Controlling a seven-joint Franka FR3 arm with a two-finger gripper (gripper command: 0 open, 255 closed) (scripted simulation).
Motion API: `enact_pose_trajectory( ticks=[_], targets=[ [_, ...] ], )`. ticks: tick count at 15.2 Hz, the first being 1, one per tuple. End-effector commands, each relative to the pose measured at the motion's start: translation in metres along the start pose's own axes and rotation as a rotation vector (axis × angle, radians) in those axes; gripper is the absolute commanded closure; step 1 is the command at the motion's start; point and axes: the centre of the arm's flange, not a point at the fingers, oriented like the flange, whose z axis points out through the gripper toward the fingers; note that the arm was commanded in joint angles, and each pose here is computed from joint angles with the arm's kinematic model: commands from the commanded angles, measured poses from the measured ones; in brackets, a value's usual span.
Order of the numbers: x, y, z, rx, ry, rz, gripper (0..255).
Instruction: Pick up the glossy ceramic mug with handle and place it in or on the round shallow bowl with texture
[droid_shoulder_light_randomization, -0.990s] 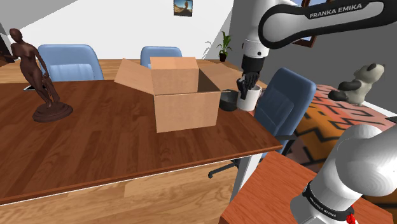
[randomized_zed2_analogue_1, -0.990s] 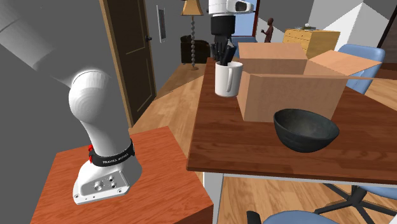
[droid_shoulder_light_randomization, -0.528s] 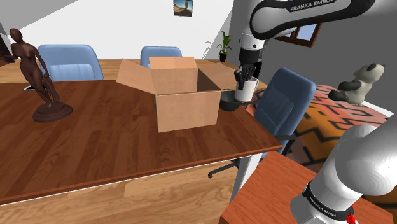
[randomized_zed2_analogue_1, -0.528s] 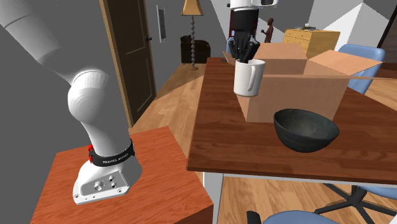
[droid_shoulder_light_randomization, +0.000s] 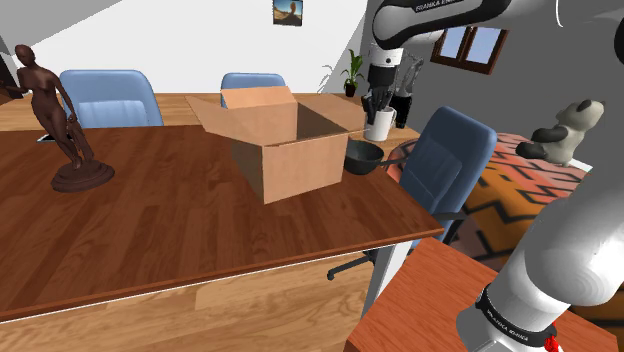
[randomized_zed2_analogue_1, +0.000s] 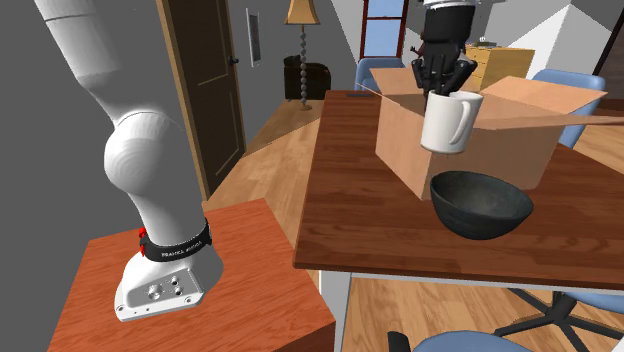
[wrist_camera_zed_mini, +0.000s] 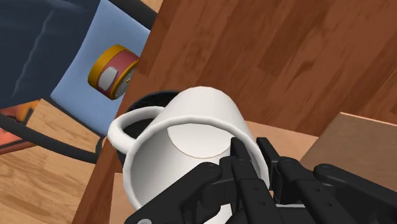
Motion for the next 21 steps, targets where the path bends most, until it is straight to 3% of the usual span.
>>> enact_pose_trajectory(
  ticks=[1,6,21],
  targets=[
    [0.019,0.018,-0.002,-0.001,0.001,-0.002,255],
    [0.068,0.064,-0.006,-0.001,0.001,-0.002,255],
    [0.067,0.06,0.074,-0.001,0.001,-0.002,255]
  ],
)
